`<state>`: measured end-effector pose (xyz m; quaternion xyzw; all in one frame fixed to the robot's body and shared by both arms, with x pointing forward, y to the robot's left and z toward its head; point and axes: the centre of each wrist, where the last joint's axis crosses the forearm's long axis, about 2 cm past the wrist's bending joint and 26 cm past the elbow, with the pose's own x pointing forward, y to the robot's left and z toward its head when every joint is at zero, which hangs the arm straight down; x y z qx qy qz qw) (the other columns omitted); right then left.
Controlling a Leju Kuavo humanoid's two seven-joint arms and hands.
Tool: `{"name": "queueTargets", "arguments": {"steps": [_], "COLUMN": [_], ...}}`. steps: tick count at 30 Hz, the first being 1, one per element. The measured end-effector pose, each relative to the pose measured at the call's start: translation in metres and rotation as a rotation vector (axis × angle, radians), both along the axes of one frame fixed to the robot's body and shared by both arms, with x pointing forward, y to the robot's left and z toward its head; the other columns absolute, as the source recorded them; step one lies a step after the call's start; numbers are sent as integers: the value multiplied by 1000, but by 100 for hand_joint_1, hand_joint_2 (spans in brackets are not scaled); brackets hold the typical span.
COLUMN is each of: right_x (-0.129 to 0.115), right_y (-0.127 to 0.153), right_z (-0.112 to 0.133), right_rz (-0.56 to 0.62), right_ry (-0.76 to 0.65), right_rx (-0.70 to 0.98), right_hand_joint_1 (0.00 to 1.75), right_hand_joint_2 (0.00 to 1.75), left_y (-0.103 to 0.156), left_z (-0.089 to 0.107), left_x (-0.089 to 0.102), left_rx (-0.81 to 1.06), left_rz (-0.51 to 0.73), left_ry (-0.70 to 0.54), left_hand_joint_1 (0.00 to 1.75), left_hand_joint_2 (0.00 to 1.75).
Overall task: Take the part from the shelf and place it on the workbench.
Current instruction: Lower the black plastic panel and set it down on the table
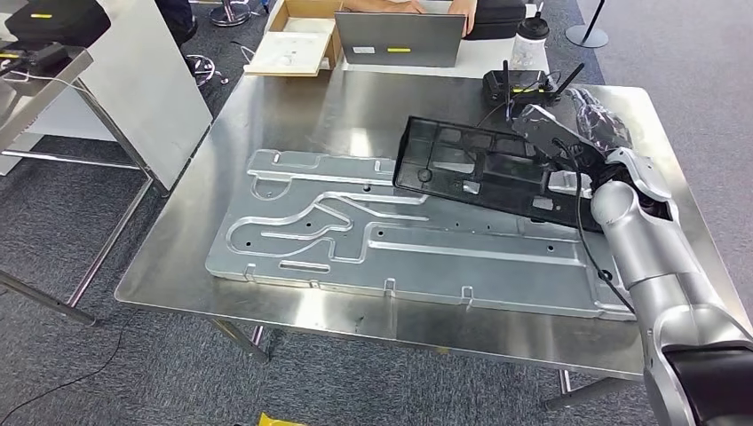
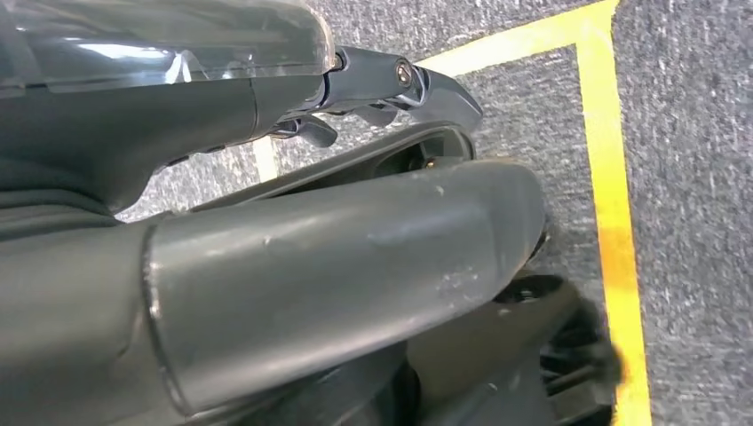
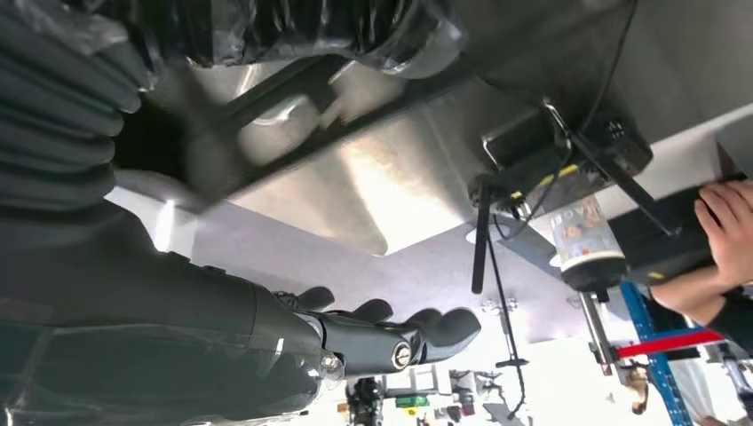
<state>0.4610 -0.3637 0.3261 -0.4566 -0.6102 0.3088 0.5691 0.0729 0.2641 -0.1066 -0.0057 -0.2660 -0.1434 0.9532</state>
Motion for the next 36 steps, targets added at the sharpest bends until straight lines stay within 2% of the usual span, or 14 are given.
{"name": "queueTargets", "arguments": {"steps": [9, 14, 16, 19, 24, 29, 36], "right_x": [5, 0, -8, -32, -95, -161, -226], "right_y": [6, 18, 28, 54, 107, 147, 174], "right_z": [15, 19, 10, -19, -69, -107, -135], "right_rz": [38, 75, 86, 154, 331, 446, 471], "right_ry": [11, -146, -231, -368, -553, -617, -611], "right_rx": [46, 66, 60, 84, 258, 437, 554], "right_hand_joint_1": [0, 0, 0, 0, 0, 0, 0], "right_hand_joint_2": [0, 0, 0, 0, 0, 0, 0], "left_y": [3, 1, 1, 0, -2, -2, -9], "left_z": [0, 0, -1, -1, -2, -3, -3], "left_x": [-1, -2, -3, -7, -15, -22, -21], "left_rx": [1, -3, -2, -2, -12, -20, -8], "left_rz": [9, 18, 28, 52, 98, 144, 202], "left_ry": [-4, -10, -15, -19, -22, -12, -15], "left_hand_joint_1": [0, 0, 0, 0, 0, 0, 0], "left_hand_joint_2": [0, 0, 0, 0, 0, 0, 0]}}
